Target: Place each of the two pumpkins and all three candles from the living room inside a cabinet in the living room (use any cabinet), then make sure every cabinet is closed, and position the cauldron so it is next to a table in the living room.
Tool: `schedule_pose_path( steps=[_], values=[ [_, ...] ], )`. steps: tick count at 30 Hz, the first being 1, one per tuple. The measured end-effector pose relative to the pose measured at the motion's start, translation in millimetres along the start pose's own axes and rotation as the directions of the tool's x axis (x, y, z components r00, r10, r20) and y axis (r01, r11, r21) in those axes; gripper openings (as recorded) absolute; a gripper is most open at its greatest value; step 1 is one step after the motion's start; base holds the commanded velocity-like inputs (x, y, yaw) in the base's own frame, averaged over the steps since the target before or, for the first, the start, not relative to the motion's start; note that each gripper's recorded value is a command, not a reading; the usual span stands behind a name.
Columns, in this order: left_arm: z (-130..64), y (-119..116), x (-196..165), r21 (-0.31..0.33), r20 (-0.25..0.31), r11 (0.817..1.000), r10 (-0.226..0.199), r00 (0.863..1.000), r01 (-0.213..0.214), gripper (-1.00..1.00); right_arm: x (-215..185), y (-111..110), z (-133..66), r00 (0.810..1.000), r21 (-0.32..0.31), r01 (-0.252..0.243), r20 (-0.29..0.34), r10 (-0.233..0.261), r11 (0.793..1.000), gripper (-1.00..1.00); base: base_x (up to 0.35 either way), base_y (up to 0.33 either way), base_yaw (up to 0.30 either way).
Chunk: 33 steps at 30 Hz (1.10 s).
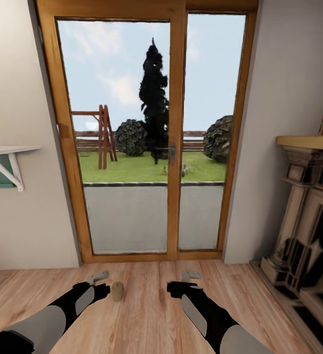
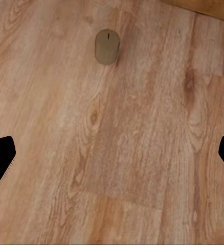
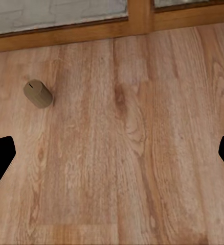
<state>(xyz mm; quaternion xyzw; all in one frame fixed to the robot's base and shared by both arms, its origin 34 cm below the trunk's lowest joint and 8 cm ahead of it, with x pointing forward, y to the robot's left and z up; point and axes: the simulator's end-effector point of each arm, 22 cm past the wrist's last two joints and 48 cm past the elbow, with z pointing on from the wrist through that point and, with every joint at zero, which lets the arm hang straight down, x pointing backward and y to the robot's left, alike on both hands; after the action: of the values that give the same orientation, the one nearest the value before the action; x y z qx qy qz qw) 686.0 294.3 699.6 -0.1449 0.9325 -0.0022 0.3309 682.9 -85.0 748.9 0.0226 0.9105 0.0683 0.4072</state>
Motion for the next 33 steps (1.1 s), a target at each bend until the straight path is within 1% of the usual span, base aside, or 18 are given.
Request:
schedule_pose_path(
  steps=[5, 9, 17, 27, 33],
  values=[
    [0.7, 2.5, 3.7, -0.005, -0.009, 1.000, 0.000, 1.000, 0.000, 1.00, 0.0, 0.0, 0.0, 1.000, 0.000, 0.000, 0.000, 0.000, 1.000, 1.00, 0.316, 0.145, 0.000],
    [1.6, 5.4, 9.9, -0.011, -0.027, 1.000, 0.001, 1.000, -0.001, 1.00, 0.0, 0.4, -0.1, 1.000, 0.000, 0.001, 0.000, -0.001, 1.000, 1.00, 0.316, 0.145, 0.000],
    [1.9, 6.5, 12.4, -0.014, -0.034, 1.000, 0.003, 0.999, -0.003, 1.00, 0.0, 3.6, -0.4, 1.000, -0.006, 0.001, 0.000, -0.001, 1.000, 1.00, 0.316, 0.145, 0.000],
    [6.2, 7.9, 18.1, -0.017, -0.047, 1.000, 0.005, 0.999, -0.006, 1.00, 9.0, 4.4, 3.2, 1.000, -0.010, -0.003, -0.027, 0.002, 1.000, 1.00, 0.310, 0.150, 0.000],
    [7.8, 8.3, 20.4, -0.019, -0.053, 1.000, 0.006, 0.999, -0.007, 1.00, 10.9, 3.9, 4.7, 1.000, -0.009, 0.000, -0.031, 0.000, 1.000, 1.00, 0.218, 0.227, -0.026]
  ],
)
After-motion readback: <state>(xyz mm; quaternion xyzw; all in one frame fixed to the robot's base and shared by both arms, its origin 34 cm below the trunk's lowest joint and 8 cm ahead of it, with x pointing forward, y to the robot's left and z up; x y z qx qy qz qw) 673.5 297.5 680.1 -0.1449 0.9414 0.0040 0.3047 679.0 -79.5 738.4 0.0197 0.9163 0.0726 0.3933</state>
